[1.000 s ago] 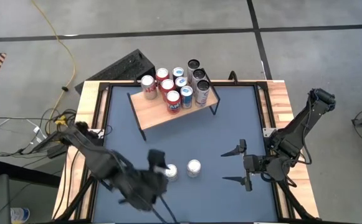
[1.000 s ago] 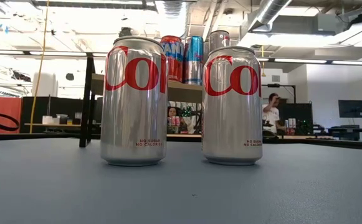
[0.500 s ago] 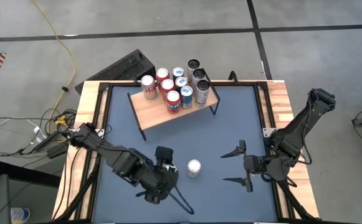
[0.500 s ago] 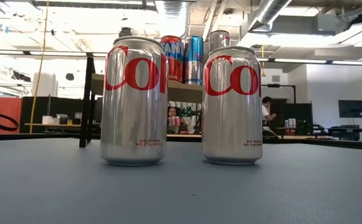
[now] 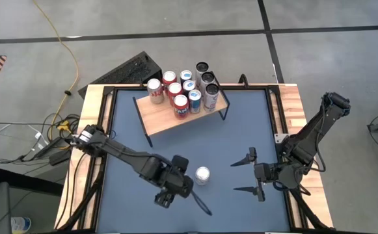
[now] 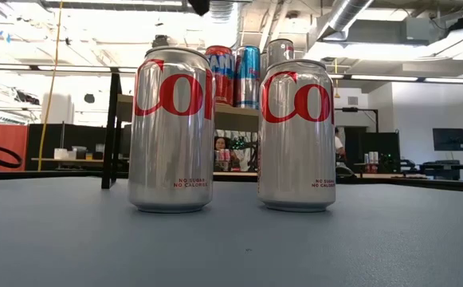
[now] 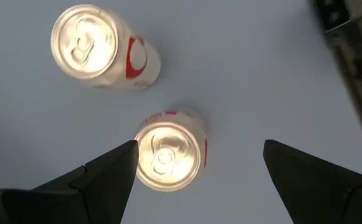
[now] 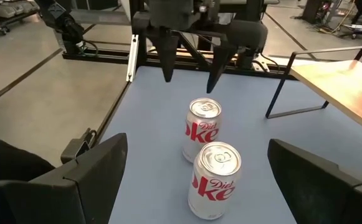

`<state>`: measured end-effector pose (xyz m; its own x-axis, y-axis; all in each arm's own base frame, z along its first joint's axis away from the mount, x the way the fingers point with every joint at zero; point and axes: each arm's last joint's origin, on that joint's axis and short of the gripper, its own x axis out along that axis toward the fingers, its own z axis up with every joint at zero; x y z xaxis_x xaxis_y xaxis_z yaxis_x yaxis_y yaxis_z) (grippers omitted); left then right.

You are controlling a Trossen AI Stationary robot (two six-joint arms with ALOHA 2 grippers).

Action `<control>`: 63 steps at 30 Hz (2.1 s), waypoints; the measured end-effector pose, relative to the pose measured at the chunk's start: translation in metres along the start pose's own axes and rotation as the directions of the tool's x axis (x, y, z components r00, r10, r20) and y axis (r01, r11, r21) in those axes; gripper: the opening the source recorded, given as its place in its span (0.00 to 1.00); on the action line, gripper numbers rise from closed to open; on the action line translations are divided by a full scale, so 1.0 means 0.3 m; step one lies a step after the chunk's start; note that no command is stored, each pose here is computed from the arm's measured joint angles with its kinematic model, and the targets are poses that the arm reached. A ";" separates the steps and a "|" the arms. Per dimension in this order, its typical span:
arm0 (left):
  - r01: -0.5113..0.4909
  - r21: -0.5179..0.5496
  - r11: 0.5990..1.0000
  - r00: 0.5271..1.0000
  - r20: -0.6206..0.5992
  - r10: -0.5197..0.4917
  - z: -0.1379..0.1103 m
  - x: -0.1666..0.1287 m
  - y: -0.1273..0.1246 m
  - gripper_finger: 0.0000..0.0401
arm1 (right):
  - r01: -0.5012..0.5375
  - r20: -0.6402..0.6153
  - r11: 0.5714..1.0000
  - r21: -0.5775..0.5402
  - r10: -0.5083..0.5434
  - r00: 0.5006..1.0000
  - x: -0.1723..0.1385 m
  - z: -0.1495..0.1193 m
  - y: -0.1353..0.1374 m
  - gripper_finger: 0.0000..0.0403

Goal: Place canned beverage on shelf
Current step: Put the left silver soda can on the shelf aligned with the other silver soda can

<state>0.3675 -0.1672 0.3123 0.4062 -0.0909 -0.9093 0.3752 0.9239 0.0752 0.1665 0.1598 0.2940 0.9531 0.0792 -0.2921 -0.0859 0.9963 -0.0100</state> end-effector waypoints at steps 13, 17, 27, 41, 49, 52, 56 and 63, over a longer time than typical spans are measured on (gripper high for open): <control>0.046 0.098 0.994 0.997 0.061 -0.053 -0.039 0.023 0.093 0.83 | 0.000 0.000 1.000 0.000 0.000 1.000 0.000 0.000 0.000 0.94; 0.090 0.121 0.989 0.995 0.040 -0.095 -0.057 0.054 0.104 0.83 | 0.001 -0.002 1.000 -0.002 -0.001 1.000 0.000 -0.001 0.000 0.94; 0.099 0.116 0.988 0.994 0.036 -0.104 -0.091 0.126 0.152 0.83 | 0.001 -0.003 1.000 -0.003 -0.001 1.000 0.000 -0.001 0.000 0.94; 0.148 0.162 0.976 0.988 0.024 -0.154 -0.117 0.169 0.141 0.83 | 0.004 -0.010 1.000 0.000 -0.004 1.000 0.000 -0.004 -0.001 0.94; 0.139 0.173 0.975 0.990 -0.007 -0.140 -0.157 0.227 0.132 0.83 | 0.006 -0.014 1.000 0.006 -0.006 1.000 0.000 -0.006 -0.002 0.94; 0.137 0.175 0.975 0.990 -0.009 -0.138 -0.157 0.227 0.129 0.81 | 0.006 -0.014 1.000 0.010 -0.006 1.000 0.000 -0.006 -0.002 0.94; 0.133 0.182 0.974 0.991 -0.011 -0.133 -0.156 0.226 0.119 0.72 | 0.006 -0.014 1.000 0.015 -0.006 1.000 0.000 -0.005 -0.002 0.94; 0.106 0.197 0.975 0.994 -0.009 -0.106 -0.147 0.216 0.080 0.71 | 0.006 -0.013 1.000 0.015 -0.006 1.000 0.000 -0.005 -0.002 0.94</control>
<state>0.3661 -0.1346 0.2371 0.3562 -0.1848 -0.9159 0.5725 0.8178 0.0576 0.1660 0.1593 0.2925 0.9496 0.0727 -0.3048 -0.0755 0.9971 0.0024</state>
